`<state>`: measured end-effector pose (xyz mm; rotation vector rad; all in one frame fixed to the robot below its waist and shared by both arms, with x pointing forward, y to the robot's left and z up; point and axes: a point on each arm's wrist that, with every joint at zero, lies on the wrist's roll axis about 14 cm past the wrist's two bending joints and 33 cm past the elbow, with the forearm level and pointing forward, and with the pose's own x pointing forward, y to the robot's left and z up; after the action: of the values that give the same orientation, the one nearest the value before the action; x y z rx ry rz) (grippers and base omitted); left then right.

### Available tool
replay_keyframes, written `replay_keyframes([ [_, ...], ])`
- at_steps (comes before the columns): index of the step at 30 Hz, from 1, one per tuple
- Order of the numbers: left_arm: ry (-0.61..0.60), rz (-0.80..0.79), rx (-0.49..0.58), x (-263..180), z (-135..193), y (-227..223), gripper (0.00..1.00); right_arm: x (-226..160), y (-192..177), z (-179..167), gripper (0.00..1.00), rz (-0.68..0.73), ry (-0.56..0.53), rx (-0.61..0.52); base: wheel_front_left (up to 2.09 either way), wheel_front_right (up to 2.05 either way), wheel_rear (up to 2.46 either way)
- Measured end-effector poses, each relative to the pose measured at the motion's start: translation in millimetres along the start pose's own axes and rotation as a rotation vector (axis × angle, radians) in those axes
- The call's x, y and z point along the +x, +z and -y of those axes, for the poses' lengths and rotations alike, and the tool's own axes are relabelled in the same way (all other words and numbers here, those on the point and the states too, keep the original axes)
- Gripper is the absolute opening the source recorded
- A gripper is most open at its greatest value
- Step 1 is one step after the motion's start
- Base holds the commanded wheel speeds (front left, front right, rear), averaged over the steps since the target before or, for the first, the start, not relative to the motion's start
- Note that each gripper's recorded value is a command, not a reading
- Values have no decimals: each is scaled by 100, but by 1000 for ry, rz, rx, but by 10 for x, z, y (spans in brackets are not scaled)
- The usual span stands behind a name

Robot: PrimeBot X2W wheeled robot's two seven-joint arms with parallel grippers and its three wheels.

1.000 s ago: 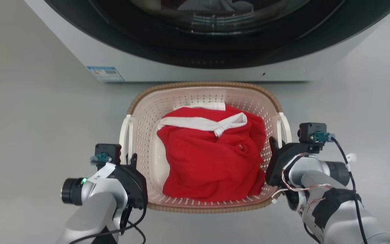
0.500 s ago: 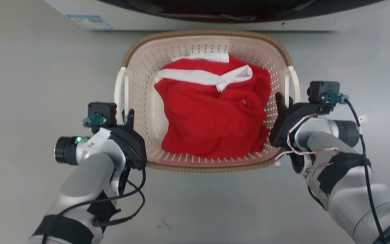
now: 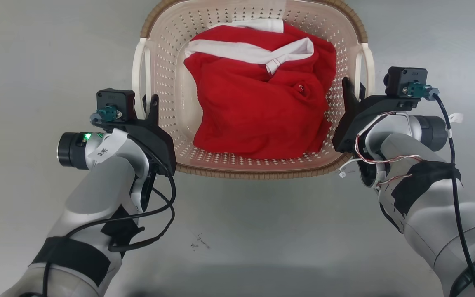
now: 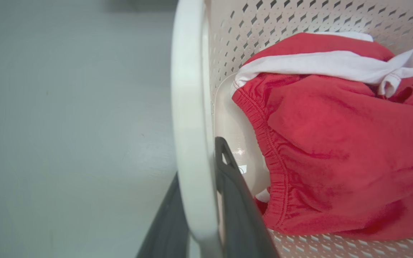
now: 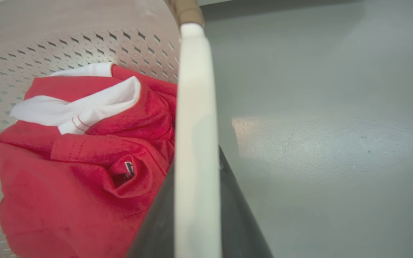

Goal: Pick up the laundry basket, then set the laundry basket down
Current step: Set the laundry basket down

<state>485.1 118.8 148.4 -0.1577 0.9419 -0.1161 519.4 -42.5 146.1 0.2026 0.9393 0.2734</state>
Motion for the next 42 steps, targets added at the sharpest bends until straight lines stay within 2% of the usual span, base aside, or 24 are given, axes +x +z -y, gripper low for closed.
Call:
replay_keyframes([
  [9, 2, 11, 21, 89, -46, 10, 0, 95, -32, 11, 0, 6, 8, -1, 0, 0, 0],
  [10, 3, 8, 23, 92, -51, 0, 0, 96, -36, 12, 5, 9, 8, 0, 0, 0, 0],
  [11, 4, 7, 25, 92, -55, -6, 0, 96, -39, 12, 25, 8, 8, 0, 0, 0, 0],
  [12, 5, 12, 28, 92, -58, 0, 17, 95, -45, 9, 49, 6, 10, -2, 0, 0, 0],
  [13, 5, 16, 31, 93, -59, 11, 42, 93, -50, 11, 100, 5, 8, -3, 0, 0, 0],
  [14, 5, 16, 34, 92, -60, 16, 78, 89, -50, 10, 100, 5, 8, -5, 0, 0, 0],
  [15, 1, 16, 33, 87, -52, 20, 100, 84, -43, -6, 100, 6, 12, -6, 0, 0, 0],
  [29, 15, 83, 31, -96, -47, 300, 100, -111, 265, -60, 100, 80, 7, -31, 0, 0, 0],
  [42, 15, 138, -25, -496, -9, 432, 100, -536, 515, -149, 100, 145, 20, -53, 0, 0, 0],
])
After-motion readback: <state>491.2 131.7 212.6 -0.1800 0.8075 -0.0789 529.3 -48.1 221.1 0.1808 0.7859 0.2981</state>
